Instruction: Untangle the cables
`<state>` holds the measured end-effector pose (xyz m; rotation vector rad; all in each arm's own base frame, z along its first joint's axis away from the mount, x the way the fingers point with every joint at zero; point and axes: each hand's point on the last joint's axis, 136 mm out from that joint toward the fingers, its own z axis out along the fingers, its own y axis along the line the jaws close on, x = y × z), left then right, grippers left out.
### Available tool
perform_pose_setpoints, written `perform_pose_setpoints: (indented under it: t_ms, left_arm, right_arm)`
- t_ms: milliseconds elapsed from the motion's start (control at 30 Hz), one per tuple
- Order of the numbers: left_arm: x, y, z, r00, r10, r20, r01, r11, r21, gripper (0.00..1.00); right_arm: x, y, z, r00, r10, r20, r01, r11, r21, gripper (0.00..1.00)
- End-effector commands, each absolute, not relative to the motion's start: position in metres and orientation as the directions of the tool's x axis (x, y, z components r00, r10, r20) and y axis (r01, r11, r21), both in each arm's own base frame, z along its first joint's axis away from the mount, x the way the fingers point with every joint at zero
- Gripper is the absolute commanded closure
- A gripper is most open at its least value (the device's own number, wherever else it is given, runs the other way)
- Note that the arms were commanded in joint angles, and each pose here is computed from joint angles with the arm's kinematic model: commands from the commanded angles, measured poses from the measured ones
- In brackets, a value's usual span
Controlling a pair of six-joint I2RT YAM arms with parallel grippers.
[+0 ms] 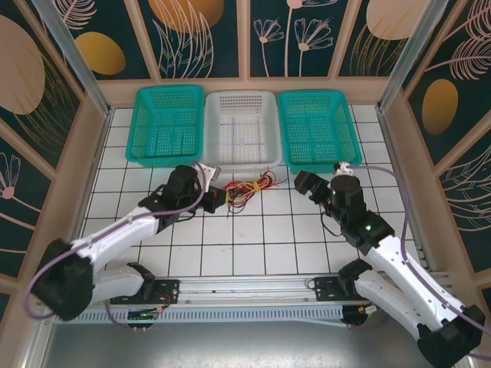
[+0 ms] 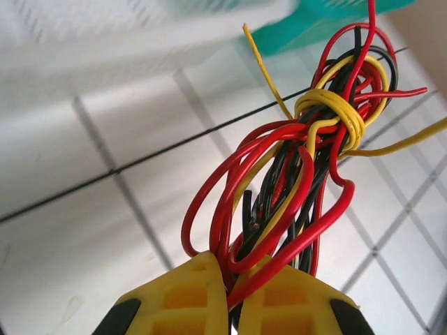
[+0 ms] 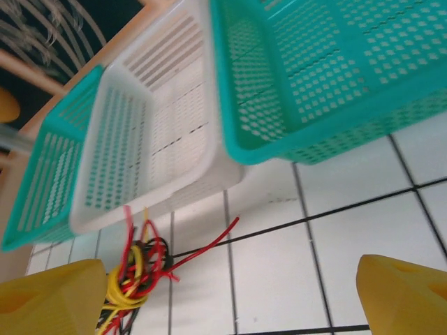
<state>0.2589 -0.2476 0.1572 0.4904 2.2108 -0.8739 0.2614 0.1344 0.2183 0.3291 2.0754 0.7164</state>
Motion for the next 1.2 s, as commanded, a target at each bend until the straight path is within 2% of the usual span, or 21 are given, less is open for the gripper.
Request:
perform_pose_setpoints:
  t_ms: [0,100,200,300,400,600,933,1167]
  left_arm:
    - [0.249,-0.245,0.204,-0.491,0.095,-0.866,0.687,0.653,-0.318,1.0]
    - [0.251,-0.229,0.232,-0.345,0.089,-0.934,0.699,0.688,-0.193,1.0]
    - [0.249,-0.225,0.251,-0.232,0.103,-0.967,0.721,0.686,-0.1,1.0]
    - [0.255,-0.222,0.263,-0.18,0.114,-0.977,0.706,0.706,-0.048,1.0]
    - [0.259,-0.222,0.277,-0.133,0.114,-0.985,0.704,0.71,-0.013,1.0]
    - [0.259,-0.227,0.284,-0.09,0.15,-0.985,0.722,0.691,0.039,1.0]
    - [0.252,-0.227,0.307,-0.017,0.11,-0.994,0.73,0.68,0.062,1.0]
    - [0.248,-0.232,0.31,-0.01,0.075,-0.997,0.753,0.656,0.042,1.0]
  right_arm:
    - [0.258,0.166,0.27,-0.613,0.409,-0.676,-0.21,0.741,0.638,0.02]
    - [0.255,0.182,0.296,-0.639,0.385,-0.666,-0.279,0.69,0.668,0.01]
    - [0.245,0.205,0.317,-0.684,0.356,-0.637,-0.368,0.585,0.723,0.01]
    - [0.239,0.223,0.32,-0.74,0.322,-0.59,-0.391,0.509,0.767,0.01]
    - [0.242,0.227,0.306,-0.775,0.326,-0.541,-0.337,0.512,0.79,0.01]
    - [0.246,0.244,0.302,-0.808,0.336,-0.483,-0.314,0.447,0.838,0.01]
    - [0.257,0.273,0.278,-0.859,0.296,-0.417,-0.259,0.45,0.855,0.01]
    - [0.263,0.282,0.284,-0.857,0.314,-0.408,-0.272,0.398,0.876,0.07]
